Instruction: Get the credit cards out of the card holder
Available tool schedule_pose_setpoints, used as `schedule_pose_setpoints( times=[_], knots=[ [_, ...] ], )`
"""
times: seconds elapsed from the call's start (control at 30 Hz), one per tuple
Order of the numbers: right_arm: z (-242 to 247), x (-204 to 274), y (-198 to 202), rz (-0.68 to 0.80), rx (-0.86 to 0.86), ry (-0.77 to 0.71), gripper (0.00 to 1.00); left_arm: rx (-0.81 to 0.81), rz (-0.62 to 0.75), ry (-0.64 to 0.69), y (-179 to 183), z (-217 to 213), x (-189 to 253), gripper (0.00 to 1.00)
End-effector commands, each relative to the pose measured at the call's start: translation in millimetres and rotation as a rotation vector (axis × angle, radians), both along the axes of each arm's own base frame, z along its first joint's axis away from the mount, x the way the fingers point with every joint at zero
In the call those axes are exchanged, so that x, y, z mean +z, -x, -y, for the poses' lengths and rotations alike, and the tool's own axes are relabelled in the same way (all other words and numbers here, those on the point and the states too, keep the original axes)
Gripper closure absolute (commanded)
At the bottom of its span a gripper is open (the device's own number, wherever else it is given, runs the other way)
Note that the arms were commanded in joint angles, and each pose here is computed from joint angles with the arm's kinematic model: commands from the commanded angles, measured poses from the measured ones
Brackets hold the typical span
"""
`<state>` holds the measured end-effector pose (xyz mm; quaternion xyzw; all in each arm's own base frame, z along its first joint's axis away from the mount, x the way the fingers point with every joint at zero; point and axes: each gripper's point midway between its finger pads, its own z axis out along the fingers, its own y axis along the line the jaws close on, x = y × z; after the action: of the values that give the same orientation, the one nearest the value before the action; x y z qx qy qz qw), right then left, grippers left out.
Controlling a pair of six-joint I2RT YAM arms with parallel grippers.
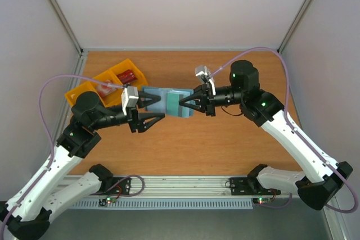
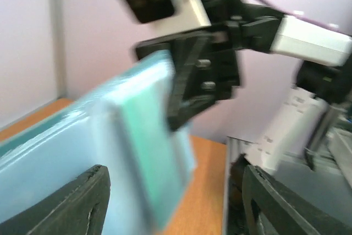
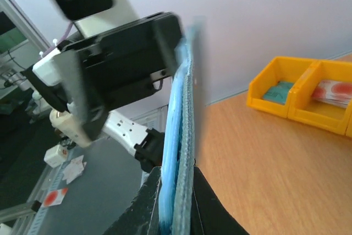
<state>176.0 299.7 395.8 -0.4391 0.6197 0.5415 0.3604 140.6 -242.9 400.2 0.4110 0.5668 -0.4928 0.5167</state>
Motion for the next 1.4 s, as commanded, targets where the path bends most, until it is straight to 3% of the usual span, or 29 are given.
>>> schedule_pose_setpoints(
  times=[0.0,0.17,0.3,0.43,0.57,0.73,0.8,0.9,1.0,1.37],
  knots=[
    [14,20,39,0.053,0.138,-0.047,0.99,0.34,-0.009,-0.021,-52,-27,-7,0.31],
    [18,21,53,0.051,0.2,-0.055,0.99,0.343,-0.017,-0.054,-51,-29,-27,0.22],
    [15,18,51,0.026,0.216,-0.044,0.99,0.255,-0.058,-0.031,-40,-20,-37,0.03],
    [13,14,48,0.018,0.213,-0.03,0.99,0.142,-0.052,0.013,-21,-14,-33,0.03],
    [12,9,44,0.017,0.205,-0.014,0.99,-0.026,-0.014,0.059,5,-6,-24,0.11],
    [9,-3,28,0.006,0.135,0.046,0.99,-0.1,-0.009,0.06,15,-3,-27,0.38],
    [8,-6,25,-0.01,0.13,0.066,0.97,-0.098,-0.013,0.06,15,-3,-27,0.62],
    [13,-9,21,-0.003,0.107,0.081,0.82,-0.044,-0.038,0.062,6,-5,-30,0.98],
    [24,-14,11,0.007,0.044,0.085,0.65,0.041,-0.097,0.085,-9,-8,-33,1.0],
    [33,-37,3,-0.017,-0.002,0.114,0.54,0.067,-0.111,0.106,-15,-8,-34,1.0]
  ],
)
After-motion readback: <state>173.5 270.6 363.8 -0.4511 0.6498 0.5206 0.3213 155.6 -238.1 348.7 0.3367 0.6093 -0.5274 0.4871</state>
